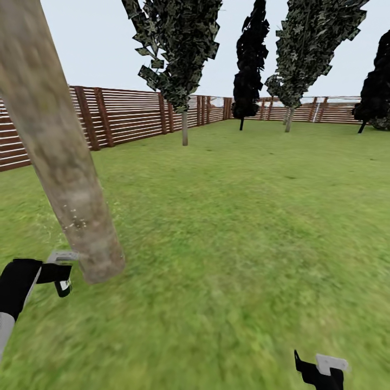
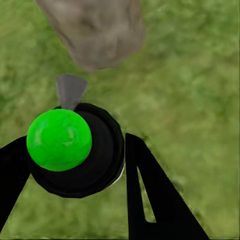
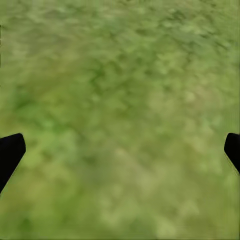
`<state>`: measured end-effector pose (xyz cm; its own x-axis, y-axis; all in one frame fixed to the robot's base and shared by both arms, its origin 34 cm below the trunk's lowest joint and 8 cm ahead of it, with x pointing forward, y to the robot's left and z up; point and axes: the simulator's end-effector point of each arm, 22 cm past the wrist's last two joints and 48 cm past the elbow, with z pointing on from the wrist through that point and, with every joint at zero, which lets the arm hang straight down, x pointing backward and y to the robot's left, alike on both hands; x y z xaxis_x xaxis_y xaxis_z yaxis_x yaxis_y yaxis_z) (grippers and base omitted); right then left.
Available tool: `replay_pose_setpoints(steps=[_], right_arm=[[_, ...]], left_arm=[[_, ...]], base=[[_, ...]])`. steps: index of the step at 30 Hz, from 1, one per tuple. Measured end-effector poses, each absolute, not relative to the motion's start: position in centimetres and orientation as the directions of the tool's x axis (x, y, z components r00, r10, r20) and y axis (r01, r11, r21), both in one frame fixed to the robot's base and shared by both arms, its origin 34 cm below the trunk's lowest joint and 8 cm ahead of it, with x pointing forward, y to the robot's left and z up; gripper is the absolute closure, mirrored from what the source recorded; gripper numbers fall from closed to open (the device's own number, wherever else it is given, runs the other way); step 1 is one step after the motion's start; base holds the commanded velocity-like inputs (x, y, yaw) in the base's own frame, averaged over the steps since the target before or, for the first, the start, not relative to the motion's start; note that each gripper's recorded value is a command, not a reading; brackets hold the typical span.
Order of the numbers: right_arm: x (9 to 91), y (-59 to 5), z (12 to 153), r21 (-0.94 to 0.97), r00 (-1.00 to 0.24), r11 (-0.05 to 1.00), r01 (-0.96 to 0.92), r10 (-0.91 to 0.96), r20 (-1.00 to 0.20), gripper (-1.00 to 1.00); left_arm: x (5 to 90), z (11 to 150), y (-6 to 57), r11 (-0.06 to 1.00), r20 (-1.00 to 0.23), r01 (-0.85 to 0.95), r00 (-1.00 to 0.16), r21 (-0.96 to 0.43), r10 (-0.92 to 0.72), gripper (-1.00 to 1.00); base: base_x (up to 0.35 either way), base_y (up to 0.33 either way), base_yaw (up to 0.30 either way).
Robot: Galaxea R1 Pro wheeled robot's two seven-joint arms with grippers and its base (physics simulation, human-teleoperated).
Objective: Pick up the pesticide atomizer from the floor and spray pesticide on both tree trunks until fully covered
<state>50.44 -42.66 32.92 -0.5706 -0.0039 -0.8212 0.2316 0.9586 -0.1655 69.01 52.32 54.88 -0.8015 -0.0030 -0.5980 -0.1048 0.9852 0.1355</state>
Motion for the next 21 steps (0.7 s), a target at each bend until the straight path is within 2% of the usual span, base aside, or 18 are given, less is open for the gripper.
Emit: replay_pose_setpoints(steps=[4,11,21], right_arm=[[50.4,-42.7,32.9,-0.166,-0.571,0.959,0.232,-0.004,-0.821,-1.00],[50.4,-42.7,32.9,-0.165,-0.571,0.959,0.231,-0.004,-0.821,-1.00],[50.4,-42.8,32.9,-0.167,-0.571,0.959,0.231,-0.005,-0.821,-1.00]], left_arm=[[68.1,53.3,52.0,0.986,-0.569,-0.099,-0.822,0.136,-0.004,1.00],[67.1,52.2,52.5,0.980,-0.549,-0.118,-0.836,0.161,-0.011,1.00],[66.9,51.5,51.9,0.980,-0.542,-0.111,-0.840,0.164,-0.004,1.00]], base=[[0.063,-0.204,0.273],[0.003,-0.017,0.267],[0.147,-0.183,0.018]])
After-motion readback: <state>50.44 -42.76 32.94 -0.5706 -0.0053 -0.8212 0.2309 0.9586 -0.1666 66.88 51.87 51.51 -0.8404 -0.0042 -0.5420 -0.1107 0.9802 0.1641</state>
